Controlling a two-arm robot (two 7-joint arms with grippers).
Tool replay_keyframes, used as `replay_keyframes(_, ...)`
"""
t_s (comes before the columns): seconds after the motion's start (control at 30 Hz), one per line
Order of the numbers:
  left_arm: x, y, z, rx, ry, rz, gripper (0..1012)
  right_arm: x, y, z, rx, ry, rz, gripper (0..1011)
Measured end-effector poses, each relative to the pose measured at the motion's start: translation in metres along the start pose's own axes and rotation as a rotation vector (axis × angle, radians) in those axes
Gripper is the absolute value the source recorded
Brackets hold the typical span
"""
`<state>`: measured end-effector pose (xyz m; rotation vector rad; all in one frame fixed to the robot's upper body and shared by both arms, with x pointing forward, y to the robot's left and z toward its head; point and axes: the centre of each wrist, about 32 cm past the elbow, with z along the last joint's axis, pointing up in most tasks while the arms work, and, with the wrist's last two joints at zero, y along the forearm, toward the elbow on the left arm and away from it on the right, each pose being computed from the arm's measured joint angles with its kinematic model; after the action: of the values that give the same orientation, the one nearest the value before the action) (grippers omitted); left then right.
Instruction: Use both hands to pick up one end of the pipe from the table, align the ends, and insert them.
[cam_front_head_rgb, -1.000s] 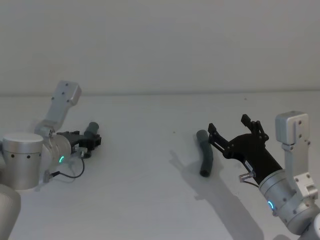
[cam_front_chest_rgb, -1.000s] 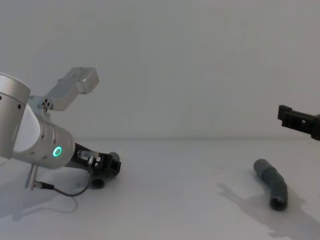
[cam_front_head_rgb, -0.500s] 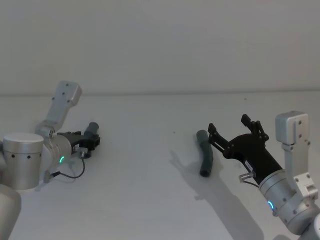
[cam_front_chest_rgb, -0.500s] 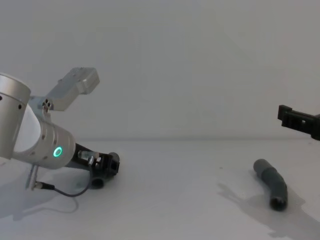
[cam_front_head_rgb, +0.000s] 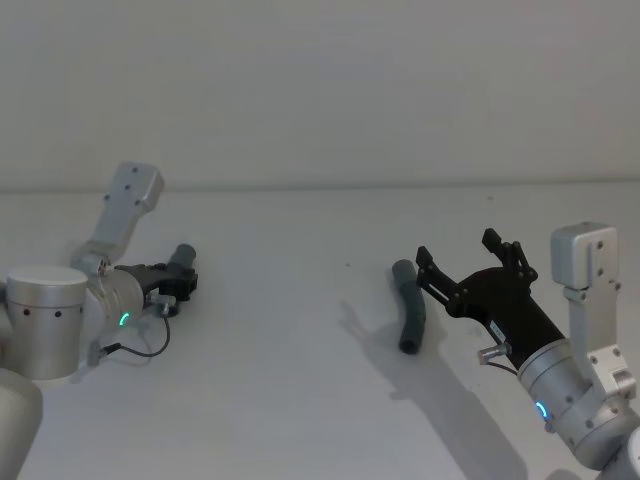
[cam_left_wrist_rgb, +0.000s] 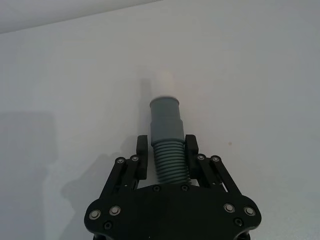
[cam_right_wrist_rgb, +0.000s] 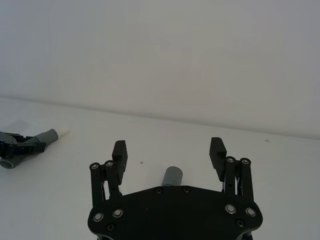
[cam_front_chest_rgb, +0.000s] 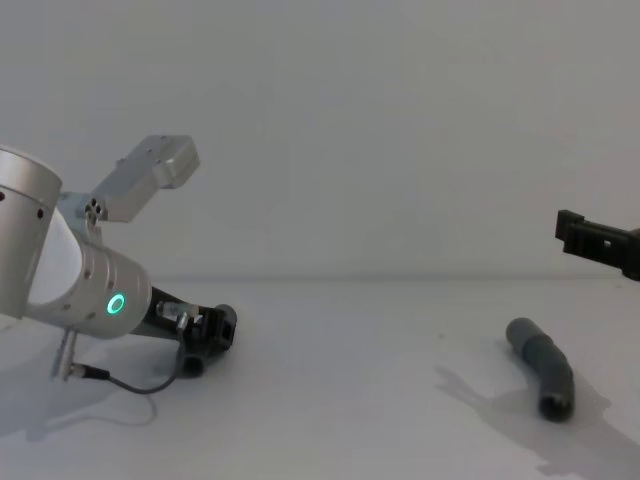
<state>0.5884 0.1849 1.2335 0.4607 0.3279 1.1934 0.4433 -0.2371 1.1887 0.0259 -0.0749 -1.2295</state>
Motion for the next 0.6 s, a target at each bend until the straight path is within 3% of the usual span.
replay_keyframes(0.6, 0.0000, 0.0000, 0.0000, 0.000, 0.000, 0.000, 332, 0.0000, 0.0000, 0.0000, 0.000, 0.000, 0.000, 1002)
